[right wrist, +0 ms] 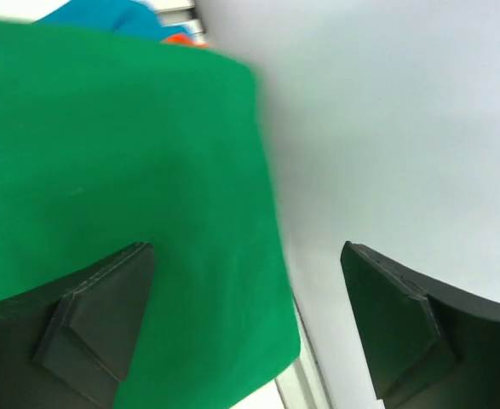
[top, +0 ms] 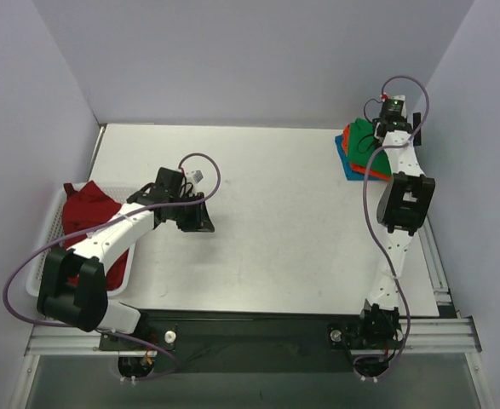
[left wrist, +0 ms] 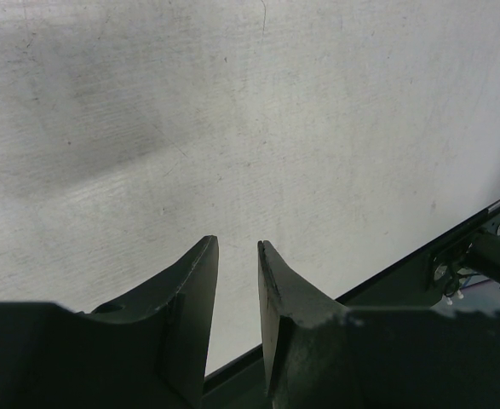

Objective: Fold and stack the t-shirts
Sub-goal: Put the neatly folded tshirt into the corner of the board with the right arm

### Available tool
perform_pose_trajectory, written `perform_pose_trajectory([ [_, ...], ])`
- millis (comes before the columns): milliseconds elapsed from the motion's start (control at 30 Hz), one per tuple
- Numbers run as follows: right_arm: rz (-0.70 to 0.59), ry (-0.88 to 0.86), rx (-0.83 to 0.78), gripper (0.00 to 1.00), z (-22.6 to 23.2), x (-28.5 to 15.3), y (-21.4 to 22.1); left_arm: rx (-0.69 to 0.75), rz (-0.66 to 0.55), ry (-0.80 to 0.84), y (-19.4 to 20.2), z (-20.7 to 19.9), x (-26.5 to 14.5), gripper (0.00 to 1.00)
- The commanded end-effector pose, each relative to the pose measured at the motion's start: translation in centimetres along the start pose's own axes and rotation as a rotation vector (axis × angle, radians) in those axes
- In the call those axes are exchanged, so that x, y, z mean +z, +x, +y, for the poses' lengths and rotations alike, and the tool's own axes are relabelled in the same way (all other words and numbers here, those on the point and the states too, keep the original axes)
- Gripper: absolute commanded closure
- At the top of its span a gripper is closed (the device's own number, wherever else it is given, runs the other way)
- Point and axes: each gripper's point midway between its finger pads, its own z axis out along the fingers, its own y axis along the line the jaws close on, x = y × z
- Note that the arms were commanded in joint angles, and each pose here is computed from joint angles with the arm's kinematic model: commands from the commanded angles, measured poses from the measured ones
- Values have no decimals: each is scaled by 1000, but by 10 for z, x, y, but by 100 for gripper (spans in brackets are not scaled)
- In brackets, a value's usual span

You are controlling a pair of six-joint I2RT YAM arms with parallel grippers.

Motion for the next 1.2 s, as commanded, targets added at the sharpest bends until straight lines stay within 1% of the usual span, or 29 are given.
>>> perform_pose_trajectory([
  [0, -89, -20, 40, 0, 17, -27, -33, 29, -26, 35, -7, -7, -3, 64],
  [67, -107, -3, 38, 0, 18, -42, -42, 31, -35, 40, -7, -10, -5, 64],
  [100, -126, -13, 27, 0, 30, -55, -49, 33, -39, 40, -9, -10, -6, 64],
  [167, -149, 3, 33, 0, 28, -78, -59, 42, -59, 41, -11, -12, -11, 63],
  [200, -150, -14, 20, 0, 42, -89, -56, 43, -65, 35, -12, -12, -13, 63],
  [233, -171, -15, 57, 0, 38, -106, -63, 47, -72, 34, -14, -12, -15, 63],
  [267, -174, -21, 73, 0, 40, -116, -62, 49, -84, 33, -15, -13, -18, 63],
  [300, -146, -37, 51, 0, 50, -119, -45, 50, -89, 30, -16, -13, -19, 63],
  [333, -182, -53, 97, 0, 51, -145, -54, 53, -95, 33, -17, -15, -21, 63],
  [367, -184, -70, 103, 0, 54, -157, -51, 55, -102, 31, -18, -15, -24, 63],
  [400, -180, -95, 99, 0, 56, -173, -39, 54, -115, 24, -20, -15, -25, 63],
  [467, -184, -174, 142, 0, 74, -201, -27, 53, -133, 32, -20, -18, -30, 63],
  [500, -216, -237, 200, 0, 70, -226, -31, 50, -143, 22, -21, -17, -31, 63],
  [533, -177, -291, 181, 0, 88, -235, -5, 47, -147, 22, -21, -17, -33, 63],
  [567, -166, -341, 238, 0, 95, -247, 4, 49, -157, 22, -20, -17, -36, 63],
  [600, -195, -409, 280, 0, 91, -272, 3, 47, -171, 13, -21, -16, -39, 63],
  [633, -153, -439, 259, 0, 103, -277, 31, 47, -179, 14, -22, -16, -40, 63],
  [667, -149, -476, 282, 0, 110, -291, 39, 53, -196, 13, -22, -17, -45, 63],
  [700, -171, -502, 311, 0, 102, -309, 43, 51, -206, 0, -23, -15, -47, 63],
  [733, -160, -547, 317, 0, 107, -319, 53, 55, -209, -6, -21, -14, -50, 62],
  [767, -118, -571, 291, 0, 116, -321, 81, 61, -224, -4, -21, -15, -55, 62],
  [800, -131, -609, 351, 0, 110, -337, 84, 61, -230, -14, -19, -13, -56, 62],
  [833, -119, -679, 347, 0, 118, -347, 94, 60, -236, -18, -18, -12, -58, 62],
  [867, -78, -693, 323, 0, 125, -345, 122, 67, -255, -14, -17, -13, -63, 62],
  [900, -89, -720, 353, 0, 122, -356, 125, 63, -254, -31, -13, -8, -62, 62],
  [1000, -50, -763, 339, 0, 124, -363, 162, 69, -267, -29, -7, -6, -65, 61],
  [1100, -29, -785, 355, 0, 121, -366, 186, 64, -277, -15, -1, -6, -66, 61],
  [1167, -30, -793, 364, 0, 119, -368, 193, 58, -294, -8, -2, -7, -68, 61],
])
